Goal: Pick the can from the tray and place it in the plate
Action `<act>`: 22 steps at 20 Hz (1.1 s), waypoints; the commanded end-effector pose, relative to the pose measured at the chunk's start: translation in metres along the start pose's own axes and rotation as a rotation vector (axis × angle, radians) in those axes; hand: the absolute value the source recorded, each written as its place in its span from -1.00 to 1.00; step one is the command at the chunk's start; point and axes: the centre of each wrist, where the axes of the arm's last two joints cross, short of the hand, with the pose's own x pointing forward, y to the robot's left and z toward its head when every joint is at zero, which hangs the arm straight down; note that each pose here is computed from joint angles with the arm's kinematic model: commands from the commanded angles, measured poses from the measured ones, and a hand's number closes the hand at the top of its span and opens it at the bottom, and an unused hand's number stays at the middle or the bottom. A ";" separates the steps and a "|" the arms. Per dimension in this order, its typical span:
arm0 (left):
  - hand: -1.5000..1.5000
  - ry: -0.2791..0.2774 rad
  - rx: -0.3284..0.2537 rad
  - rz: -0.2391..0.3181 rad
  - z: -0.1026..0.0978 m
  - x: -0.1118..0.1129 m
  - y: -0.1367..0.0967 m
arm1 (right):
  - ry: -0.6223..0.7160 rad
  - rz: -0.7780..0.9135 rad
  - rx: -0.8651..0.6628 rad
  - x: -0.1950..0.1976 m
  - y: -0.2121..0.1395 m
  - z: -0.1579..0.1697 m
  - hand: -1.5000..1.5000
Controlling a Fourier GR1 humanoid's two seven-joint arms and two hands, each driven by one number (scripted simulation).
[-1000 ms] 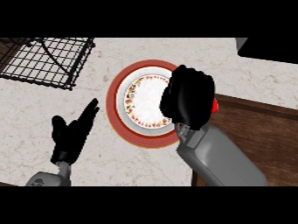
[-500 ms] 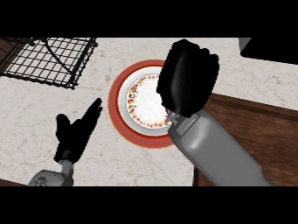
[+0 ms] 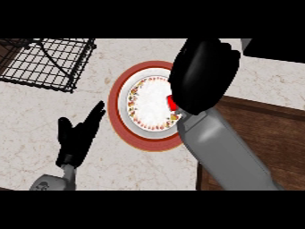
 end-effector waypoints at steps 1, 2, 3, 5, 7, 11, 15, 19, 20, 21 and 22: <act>0.00 0.060 0.006 0.022 0.002 -0.014 -0.001 | 0.246 -0.055 -0.118 -0.001 0.005 0.000 1.00; 0.00 0.037 0.006 0.023 0.002 -0.009 -0.004 | 0.264 -0.041 -0.127 -0.006 0.011 -0.003 1.00; 0.00 0.046 0.015 0.021 -0.001 -0.009 -0.003 | 0.255 -0.059 -0.157 -0.006 0.009 -0.001 1.00; 0.00 0.050 0.034 0.023 0.001 -0.013 0.000 | 0.288 -0.034 -0.152 -0.017 0.018 -0.003 1.00; 0.00 0.047 0.017 0.016 0.003 -0.005 0.000 | 0.295 -0.028 -0.170 -0.025 0.024 -0.002 1.00; 0.00 0.045 0.048 0.031 0.006 -0.015 0.007 | 0.337 -0.039 -0.178 -0.045 0.032 -0.001 1.00; 0.00 0.053 0.050 0.023 0.009 -0.011 0.016 | 0.367 -0.037 -0.191 -0.056 0.039 -0.003 1.00; 0.00 0.041 0.055 0.033 0.008 -0.011 0.012 | 0.553 0.042 -0.027 -0.099 0.059 -0.002 1.00; 0.00 0.030 0.048 0.041 0.009 -0.013 0.011 | 0.577 0.113 0.031 -0.110 0.071 0.004 -1.00; 0.00 0.030 0.050 0.033 0.005 -0.008 0.010 | 0.591 0.132 0.097 -0.116 0.078 0.014 -1.00; 0.00 0.024 0.043 0.022 0.010 -0.015 0.009 | 0.612 0.094 0.113 -0.118 0.083 0.015 -1.00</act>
